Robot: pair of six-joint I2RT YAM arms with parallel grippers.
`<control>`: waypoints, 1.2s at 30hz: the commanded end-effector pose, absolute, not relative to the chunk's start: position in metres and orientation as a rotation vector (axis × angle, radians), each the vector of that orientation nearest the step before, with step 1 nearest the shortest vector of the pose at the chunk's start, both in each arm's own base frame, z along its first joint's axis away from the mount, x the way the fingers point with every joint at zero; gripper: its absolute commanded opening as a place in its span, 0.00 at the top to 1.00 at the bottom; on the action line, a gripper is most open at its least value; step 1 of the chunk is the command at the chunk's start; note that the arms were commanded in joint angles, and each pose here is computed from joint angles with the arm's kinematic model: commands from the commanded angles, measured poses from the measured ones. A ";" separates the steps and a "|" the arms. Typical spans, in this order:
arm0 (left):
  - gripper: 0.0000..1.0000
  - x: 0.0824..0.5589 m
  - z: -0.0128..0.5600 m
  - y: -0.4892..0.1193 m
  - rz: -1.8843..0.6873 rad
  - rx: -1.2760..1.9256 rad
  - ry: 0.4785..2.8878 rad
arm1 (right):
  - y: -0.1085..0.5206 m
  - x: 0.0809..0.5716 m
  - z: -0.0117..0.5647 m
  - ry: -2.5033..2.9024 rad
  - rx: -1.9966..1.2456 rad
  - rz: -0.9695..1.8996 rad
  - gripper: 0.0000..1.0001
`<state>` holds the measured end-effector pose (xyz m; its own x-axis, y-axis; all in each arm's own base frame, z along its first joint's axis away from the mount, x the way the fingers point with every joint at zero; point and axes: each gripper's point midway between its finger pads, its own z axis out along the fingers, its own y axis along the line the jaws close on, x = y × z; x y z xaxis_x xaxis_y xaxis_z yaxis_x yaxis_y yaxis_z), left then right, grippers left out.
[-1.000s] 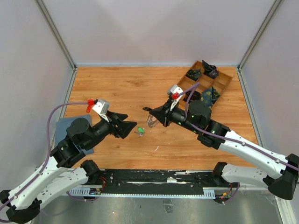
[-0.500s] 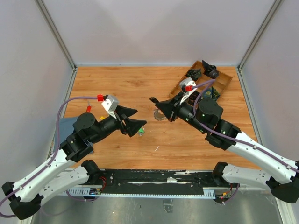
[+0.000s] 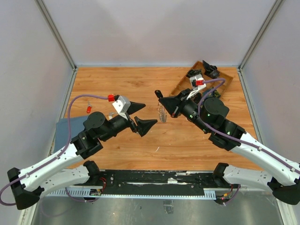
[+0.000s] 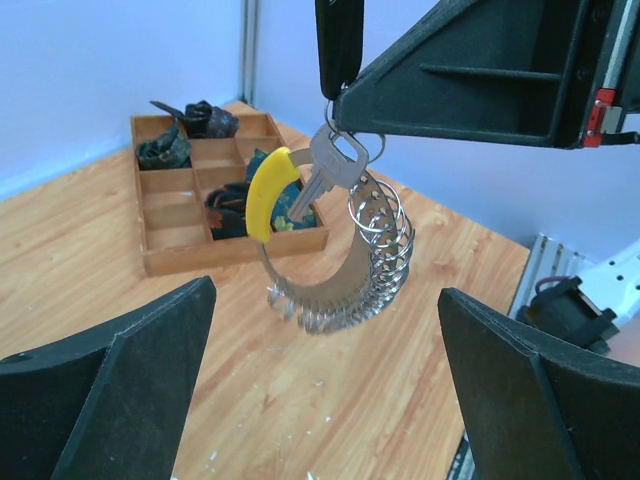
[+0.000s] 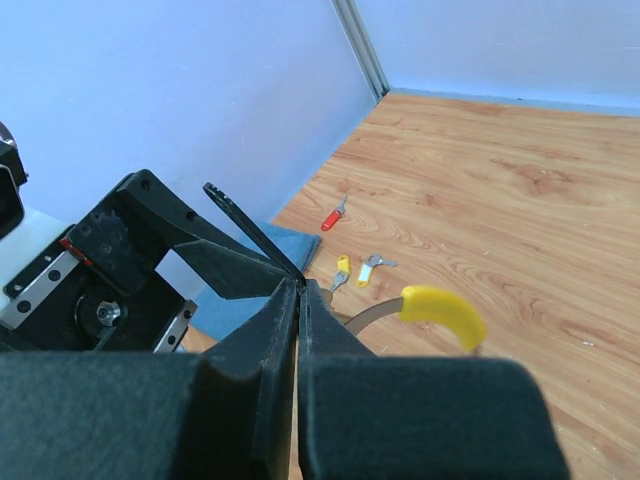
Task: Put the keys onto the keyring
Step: Pick up the keyring from the center of the board.
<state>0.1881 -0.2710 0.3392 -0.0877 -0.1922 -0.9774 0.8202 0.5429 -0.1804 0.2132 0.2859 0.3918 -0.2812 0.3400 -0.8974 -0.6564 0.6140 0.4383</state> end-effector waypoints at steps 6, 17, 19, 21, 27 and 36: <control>0.00 0.199 0.360 -0.289 -0.882 0.578 1.313 | 0.275 0.219 0.427 1.522 -0.067 1.090 0.99; 0.03 0.212 0.347 -0.298 -0.813 0.511 1.349 | 0.276 0.223 0.424 1.536 0.017 1.123 0.99; 0.10 0.214 0.342 -0.301 -0.799 0.513 1.358 | 0.276 0.223 0.425 1.533 0.024 1.132 0.99; 0.20 0.215 0.339 -0.304 -0.795 0.517 1.360 | 0.275 0.222 0.426 1.532 0.030 1.135 0.99; 0.36 0.216 0.335 -0.308 -0.805 0.510 1.357 | 0.273 0.221 0.427 1.531 0.060 1.158 1.00; 0.56 0.219 0.334 -0.308 -0.806 0.481 1.355 | 0.273 0.217 0.425 1.537 0.105 1.215 0.99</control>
